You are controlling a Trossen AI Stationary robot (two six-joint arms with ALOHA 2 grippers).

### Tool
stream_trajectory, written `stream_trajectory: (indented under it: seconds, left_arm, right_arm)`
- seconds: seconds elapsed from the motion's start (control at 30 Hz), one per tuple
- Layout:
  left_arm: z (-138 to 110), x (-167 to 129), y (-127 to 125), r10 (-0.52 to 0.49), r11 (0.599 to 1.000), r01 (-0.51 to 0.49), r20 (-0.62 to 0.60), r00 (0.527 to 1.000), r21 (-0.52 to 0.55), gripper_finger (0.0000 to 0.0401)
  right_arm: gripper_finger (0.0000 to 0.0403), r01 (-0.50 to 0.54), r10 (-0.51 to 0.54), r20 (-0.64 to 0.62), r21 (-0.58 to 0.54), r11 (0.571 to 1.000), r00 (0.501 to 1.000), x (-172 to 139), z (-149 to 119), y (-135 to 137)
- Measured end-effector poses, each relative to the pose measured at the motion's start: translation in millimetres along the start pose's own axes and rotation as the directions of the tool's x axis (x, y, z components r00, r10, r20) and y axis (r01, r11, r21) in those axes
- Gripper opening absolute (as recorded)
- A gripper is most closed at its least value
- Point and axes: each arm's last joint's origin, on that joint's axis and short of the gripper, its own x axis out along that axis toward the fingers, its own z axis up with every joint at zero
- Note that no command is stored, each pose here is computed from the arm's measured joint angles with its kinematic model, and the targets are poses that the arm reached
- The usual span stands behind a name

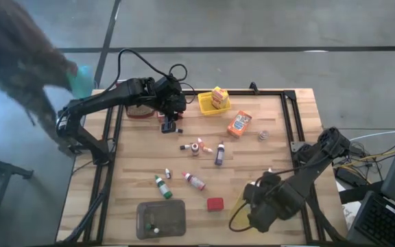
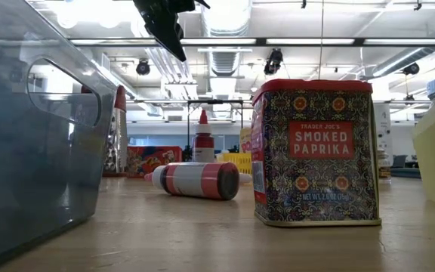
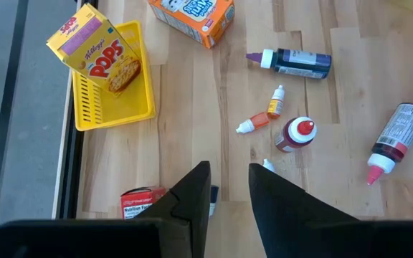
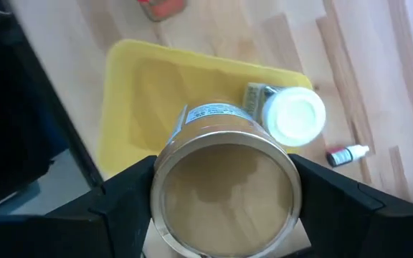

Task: Pick & Place Kitchen Items
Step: Put the brown seasoning bottle into the bottom yellow bin

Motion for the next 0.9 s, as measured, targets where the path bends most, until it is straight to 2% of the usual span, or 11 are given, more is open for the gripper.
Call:
stream_trajectory:
  seconds: [0.1,0.27,0.4,0.6,0.77,0.9]
  left_arm:
    - [0,0,0,0.000,1.000,0.000,0.000,1.000,0.000,0.0103]
    - [0,0,0,0.000,1.000,0.000,0.000,1.000,0.000,0.0103]
    - [0,0,0,0.000,1.000,0.000,0.000,1.000,0.000,0.0103]
    - [0,0,0,0.000,1.000,0.000,0.000,1.000,0.000,0.0103]
    - [0,0,0,0.000,1.000,0.000,0.000,1.000,0.000,0.0103]
    - [0,0,0,0.000,1.000,0.000,0.000,1.000,0.000,0.0103]
  right_arm:
    - [0.0295,0.025,-0.025,-0.021,0.023,0.999,0.999,7,-3,-4]
    - [0.0273,0.047,-0.045,-0.038,0.043,0.998,0.998,16,-9,-6]
    - [0.0273,0.067,-0.064,-0.053,0.056,0.996,0.997,21,-12,-8]
    - [0.0293,0.097,-0.094,-0.065,0.055,0.994,0.993,29,-14,-11]
    - [0.0273,0.138,-0.134,-0.081,0.051,0.989,0.988,39,-17,-15]
    - [0.0273,0.170,-0.166,-0.093,0.045,0.984,0.982,50,-20,-19]
